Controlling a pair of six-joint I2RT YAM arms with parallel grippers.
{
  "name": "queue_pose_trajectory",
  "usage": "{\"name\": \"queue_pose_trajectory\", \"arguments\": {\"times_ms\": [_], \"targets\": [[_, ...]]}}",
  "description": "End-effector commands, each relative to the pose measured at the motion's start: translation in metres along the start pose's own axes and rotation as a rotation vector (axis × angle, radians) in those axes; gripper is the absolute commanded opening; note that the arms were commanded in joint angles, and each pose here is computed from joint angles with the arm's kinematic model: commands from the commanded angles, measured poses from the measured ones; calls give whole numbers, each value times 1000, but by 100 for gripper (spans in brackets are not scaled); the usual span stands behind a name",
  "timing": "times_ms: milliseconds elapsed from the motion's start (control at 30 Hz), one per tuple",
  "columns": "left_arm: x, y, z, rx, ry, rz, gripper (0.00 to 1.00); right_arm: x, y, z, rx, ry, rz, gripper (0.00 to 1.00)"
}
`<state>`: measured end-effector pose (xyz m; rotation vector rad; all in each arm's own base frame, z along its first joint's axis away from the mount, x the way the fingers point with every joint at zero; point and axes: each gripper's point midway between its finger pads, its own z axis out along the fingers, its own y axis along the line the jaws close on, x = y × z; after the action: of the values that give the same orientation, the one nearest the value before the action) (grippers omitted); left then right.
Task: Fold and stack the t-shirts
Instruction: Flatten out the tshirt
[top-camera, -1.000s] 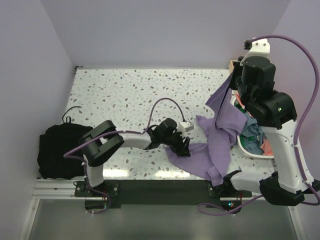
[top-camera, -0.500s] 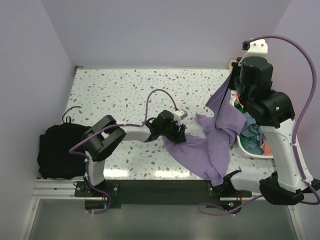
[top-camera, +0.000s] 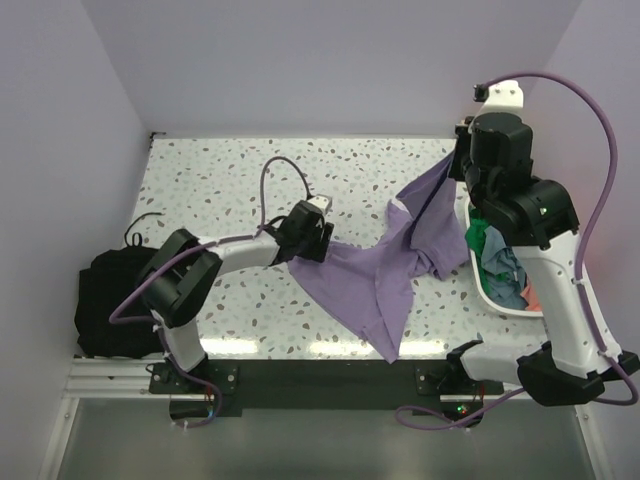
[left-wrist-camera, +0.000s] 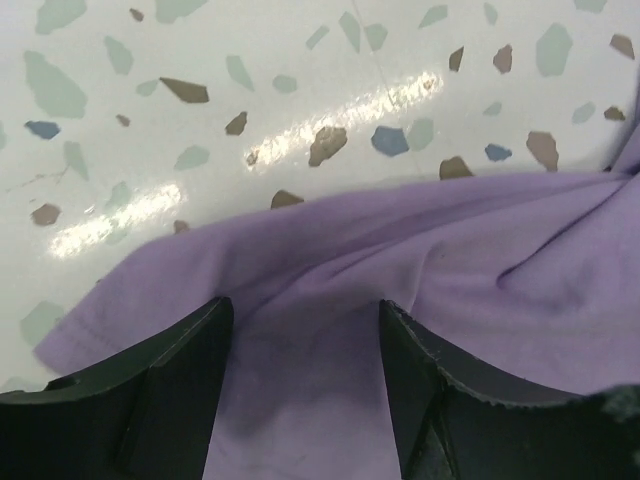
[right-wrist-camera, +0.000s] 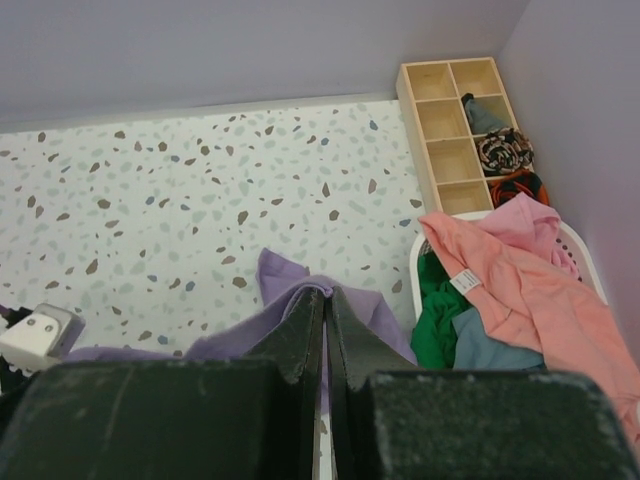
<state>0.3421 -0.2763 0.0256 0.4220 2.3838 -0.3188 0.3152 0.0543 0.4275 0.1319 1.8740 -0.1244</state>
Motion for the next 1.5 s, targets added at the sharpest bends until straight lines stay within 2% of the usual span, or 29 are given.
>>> {"name": "queue_pose_trajectory", "arguments": {"times_ms": [0,133,233,300,333,467,633,967,1100,1467], "targets": [[-42,-15,-54,47,-118,111,67,-10,0,4,8,-42,10,1],[-62,-64,-90,234,-186,153,69,-9,2,7,5,-41,13,1],[-45,-119,-106,426,-165,176,69,-6,5,9,0,-34,10,1],[-29,-137,-105,482,-133,152,68,-7,6,9,-3,-35,12,1],[-26,-155,-105,536,-154,152,68,-7,6,10,-4,-35,12,1],[5,-167,-88,549,-111,103,67,-6,5,9,-3,-34,10,1],[20,-176,-71,553,-111,21,67,-6,3,8,5,-35,7,1],[27,-204,-53,648,-78,-54,67,0,3,11,12,-21,-5,2],[34,-214,-46,683,-46,-51,67,1,2,11,14,-21,-9,2],[26,-235,-47,738,-52,-41,65,6,1,14,27,-10,-24,2]]}}
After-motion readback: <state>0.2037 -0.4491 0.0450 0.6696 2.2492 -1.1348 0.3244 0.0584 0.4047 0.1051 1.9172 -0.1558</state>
